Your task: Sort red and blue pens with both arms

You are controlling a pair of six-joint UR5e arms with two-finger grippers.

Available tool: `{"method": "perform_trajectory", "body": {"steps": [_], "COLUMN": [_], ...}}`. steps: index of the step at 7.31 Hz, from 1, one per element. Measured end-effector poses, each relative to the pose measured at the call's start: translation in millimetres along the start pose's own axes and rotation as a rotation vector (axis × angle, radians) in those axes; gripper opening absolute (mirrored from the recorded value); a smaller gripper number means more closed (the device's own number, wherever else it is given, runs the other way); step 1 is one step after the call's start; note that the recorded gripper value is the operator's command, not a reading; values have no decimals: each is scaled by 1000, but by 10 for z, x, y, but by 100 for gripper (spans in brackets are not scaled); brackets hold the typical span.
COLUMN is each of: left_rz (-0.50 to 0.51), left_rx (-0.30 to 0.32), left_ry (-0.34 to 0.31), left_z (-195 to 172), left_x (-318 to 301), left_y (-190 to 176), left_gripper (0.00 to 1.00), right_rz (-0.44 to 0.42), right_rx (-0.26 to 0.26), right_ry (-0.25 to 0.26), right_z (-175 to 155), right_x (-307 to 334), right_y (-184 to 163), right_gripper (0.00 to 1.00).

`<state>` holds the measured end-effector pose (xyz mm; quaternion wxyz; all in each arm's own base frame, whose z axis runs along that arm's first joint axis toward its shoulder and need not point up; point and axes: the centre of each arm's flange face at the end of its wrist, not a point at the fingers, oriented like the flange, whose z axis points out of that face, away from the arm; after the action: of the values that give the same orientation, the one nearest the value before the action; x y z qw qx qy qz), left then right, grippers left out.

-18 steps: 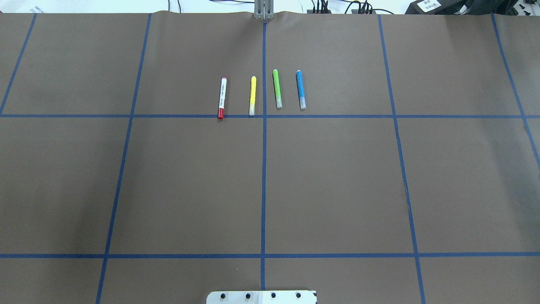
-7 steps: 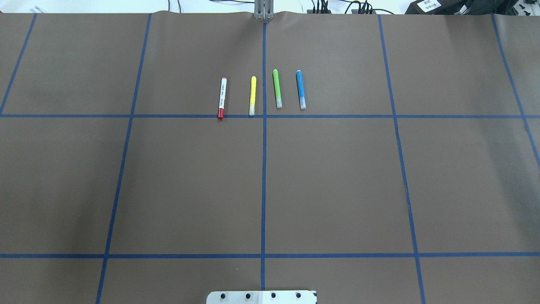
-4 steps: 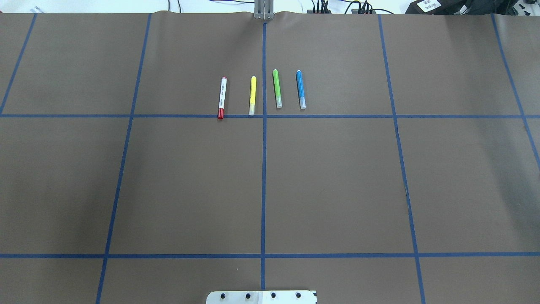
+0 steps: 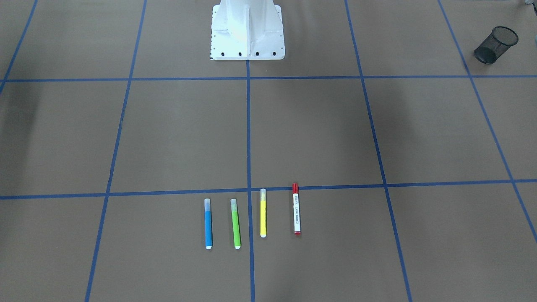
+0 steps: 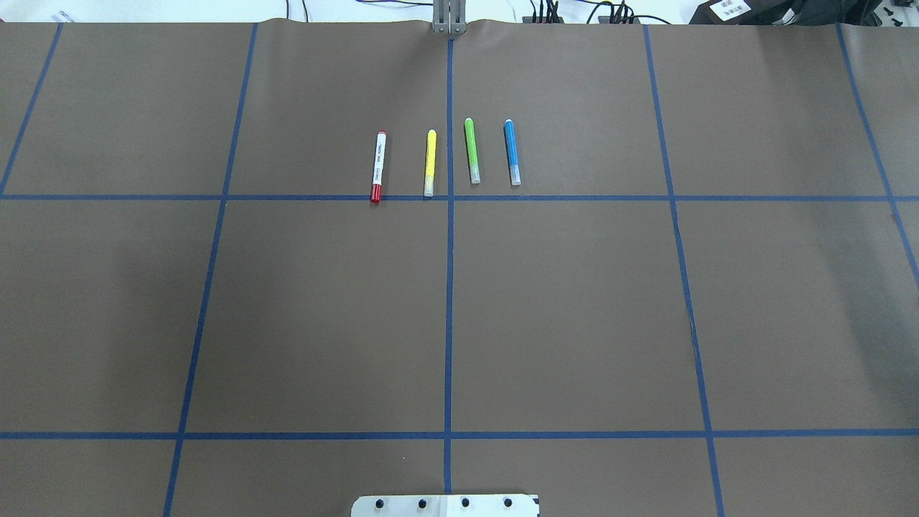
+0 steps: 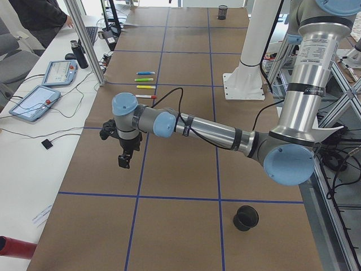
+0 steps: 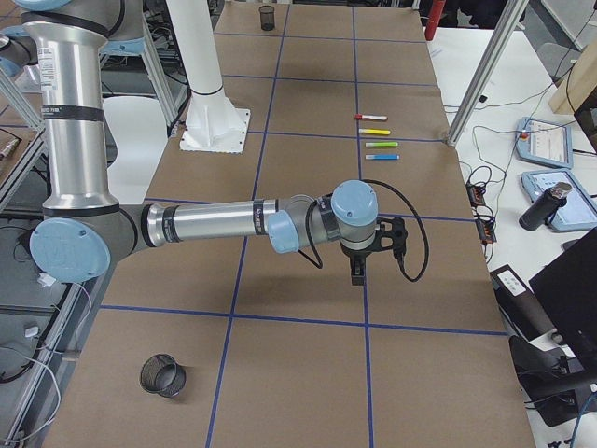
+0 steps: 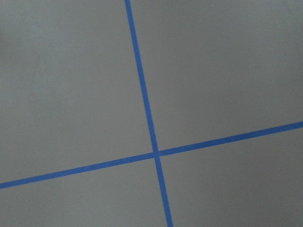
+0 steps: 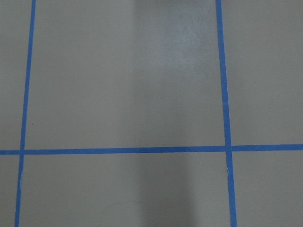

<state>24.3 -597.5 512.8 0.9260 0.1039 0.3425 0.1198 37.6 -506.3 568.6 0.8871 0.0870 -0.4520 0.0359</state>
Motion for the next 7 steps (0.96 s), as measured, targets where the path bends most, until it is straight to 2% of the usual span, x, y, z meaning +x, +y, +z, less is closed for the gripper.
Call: {"method": "perform_trajectory", "body": {"steps": [2, 5, 7], "left_rz": [-30, -138, -212], "left_rx": [-19, -73, -103], "left_ry": [31, 93, 124], "left_z": [24, 324, 615], "left_x": [759, 2437, 3431], "left_y": [-680, -1485, -1867], "left_gripper": [100, 100, 99], "right_rz": [-39, 22, 17], "right_rx": [-46, -163, -197], "right_ry": [-11, 14, 19], "right_z": [232, 284, 311], "right_x": [-233, -967, -1360], "right_y": [-21, -613, -840], "right_gripper": [100, 100, 100]}}
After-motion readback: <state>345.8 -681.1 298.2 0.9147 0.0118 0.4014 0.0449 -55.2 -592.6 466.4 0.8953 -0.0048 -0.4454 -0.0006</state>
